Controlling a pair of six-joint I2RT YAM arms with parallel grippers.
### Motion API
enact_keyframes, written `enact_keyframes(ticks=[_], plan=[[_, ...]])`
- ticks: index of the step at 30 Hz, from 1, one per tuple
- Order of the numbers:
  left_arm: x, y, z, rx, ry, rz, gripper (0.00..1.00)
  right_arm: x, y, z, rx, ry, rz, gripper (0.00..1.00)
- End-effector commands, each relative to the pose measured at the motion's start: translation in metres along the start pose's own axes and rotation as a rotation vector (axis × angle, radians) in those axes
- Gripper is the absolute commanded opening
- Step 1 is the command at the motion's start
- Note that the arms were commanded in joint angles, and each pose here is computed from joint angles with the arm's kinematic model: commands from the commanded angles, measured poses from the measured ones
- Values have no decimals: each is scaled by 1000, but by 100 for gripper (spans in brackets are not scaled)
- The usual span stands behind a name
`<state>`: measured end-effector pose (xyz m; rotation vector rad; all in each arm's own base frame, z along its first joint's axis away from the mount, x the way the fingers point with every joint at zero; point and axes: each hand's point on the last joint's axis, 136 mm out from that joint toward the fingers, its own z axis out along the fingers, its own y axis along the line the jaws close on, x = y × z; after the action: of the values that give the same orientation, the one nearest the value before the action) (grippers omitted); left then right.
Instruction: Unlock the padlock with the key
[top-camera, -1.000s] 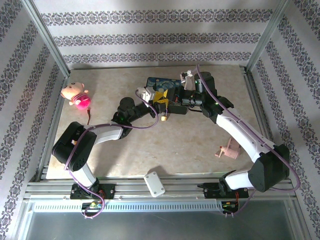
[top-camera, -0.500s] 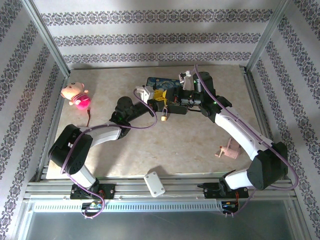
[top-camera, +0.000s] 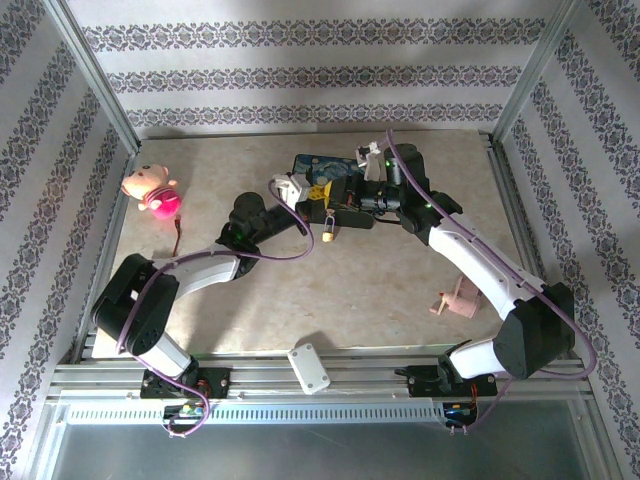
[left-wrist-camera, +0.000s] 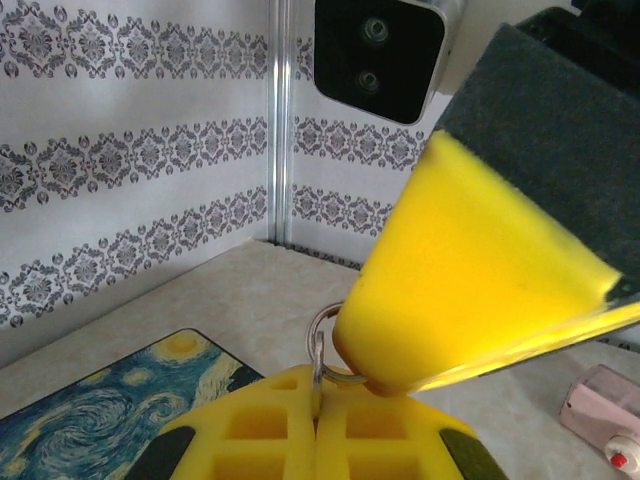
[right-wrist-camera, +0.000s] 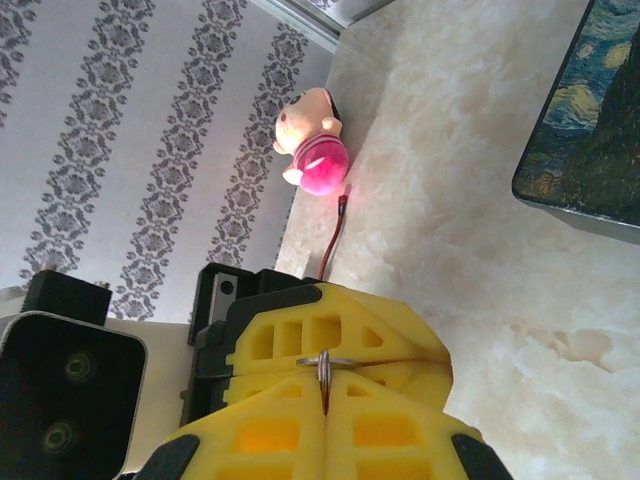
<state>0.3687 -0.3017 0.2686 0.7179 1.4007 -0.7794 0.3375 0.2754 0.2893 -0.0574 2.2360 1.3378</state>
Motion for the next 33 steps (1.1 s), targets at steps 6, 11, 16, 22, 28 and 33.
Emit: enact_keyframes(ticks=[6, 11, 16, 22, 28, 33], plan=[[20, -24, -25, 141, 305, 198, 0, 3, 21, -45, 65, -44, -328, 20], [20, -45, -40, 282, 435, 228, 0, 16, 28, -68, 61, -76, -553, 25], [3, -64, -54, 398, 462, 238, 0, 37, 38, -64, -34, 0, -644, 25], [-14, -82, -67, 475, 435, 229, 0, 55, 48, -52, -147, 93, -681, 24], [-18, -86, -73, 473, 427, 227, 0, 71, 60, -43, -243, 167, -692, 25], [-20, -84, -74, 459, 430, 230, 0, 76, 60, -40, -256, 190, -698, 28]])
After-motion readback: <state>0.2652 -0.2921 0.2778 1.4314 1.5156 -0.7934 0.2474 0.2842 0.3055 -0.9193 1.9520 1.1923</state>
